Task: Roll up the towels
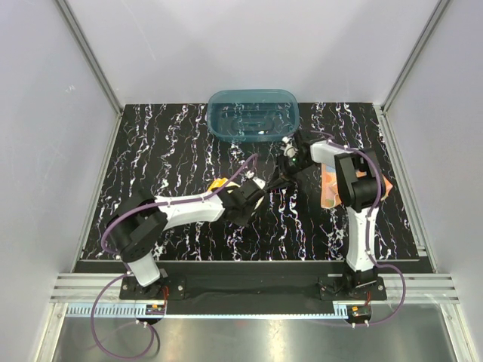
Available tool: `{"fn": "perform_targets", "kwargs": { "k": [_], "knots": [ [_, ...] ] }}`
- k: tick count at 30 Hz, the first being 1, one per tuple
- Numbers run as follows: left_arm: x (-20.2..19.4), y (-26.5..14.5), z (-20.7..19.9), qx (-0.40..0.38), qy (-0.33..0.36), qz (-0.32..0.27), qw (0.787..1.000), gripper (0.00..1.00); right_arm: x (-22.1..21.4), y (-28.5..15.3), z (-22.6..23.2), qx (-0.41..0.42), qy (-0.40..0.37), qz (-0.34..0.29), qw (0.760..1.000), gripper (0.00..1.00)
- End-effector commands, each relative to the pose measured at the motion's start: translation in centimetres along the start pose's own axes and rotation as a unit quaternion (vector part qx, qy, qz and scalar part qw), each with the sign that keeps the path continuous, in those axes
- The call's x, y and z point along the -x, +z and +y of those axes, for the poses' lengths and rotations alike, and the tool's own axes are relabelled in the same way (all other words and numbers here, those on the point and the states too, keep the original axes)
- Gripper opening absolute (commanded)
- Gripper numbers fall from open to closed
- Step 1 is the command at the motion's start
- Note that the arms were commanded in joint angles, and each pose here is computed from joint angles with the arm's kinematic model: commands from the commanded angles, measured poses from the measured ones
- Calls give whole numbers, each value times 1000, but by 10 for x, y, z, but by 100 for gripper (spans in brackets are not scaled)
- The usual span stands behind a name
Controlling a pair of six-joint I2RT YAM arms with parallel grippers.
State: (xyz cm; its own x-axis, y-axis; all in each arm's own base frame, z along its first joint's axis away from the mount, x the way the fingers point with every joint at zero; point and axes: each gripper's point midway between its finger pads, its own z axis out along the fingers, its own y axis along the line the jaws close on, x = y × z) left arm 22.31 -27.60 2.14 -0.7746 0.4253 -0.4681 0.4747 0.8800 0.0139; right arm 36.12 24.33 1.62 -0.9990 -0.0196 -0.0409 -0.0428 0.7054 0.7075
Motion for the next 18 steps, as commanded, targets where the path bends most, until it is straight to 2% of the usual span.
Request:
{"fn": "perform_targets", "kwargs": {
  "k": [1,6,10,18],
  "knots": [
    [12,-24,-33,-89,-23,1,996,2,4,-37,15,-11,-16,-39,999,28],
    [22,-41,-58,-171,-61,-3,983,2,-3,-60,20,-43,-14,-74,996,33],
    [29,-51,-66,-232,-110,-2,966,2,-16,-70,17,-64,-4,-77,995,36],
    [28,-65,-65,-350,-245,19,904,2,-35,-86,23,-72,1,-81,994,41]
  ]
}}
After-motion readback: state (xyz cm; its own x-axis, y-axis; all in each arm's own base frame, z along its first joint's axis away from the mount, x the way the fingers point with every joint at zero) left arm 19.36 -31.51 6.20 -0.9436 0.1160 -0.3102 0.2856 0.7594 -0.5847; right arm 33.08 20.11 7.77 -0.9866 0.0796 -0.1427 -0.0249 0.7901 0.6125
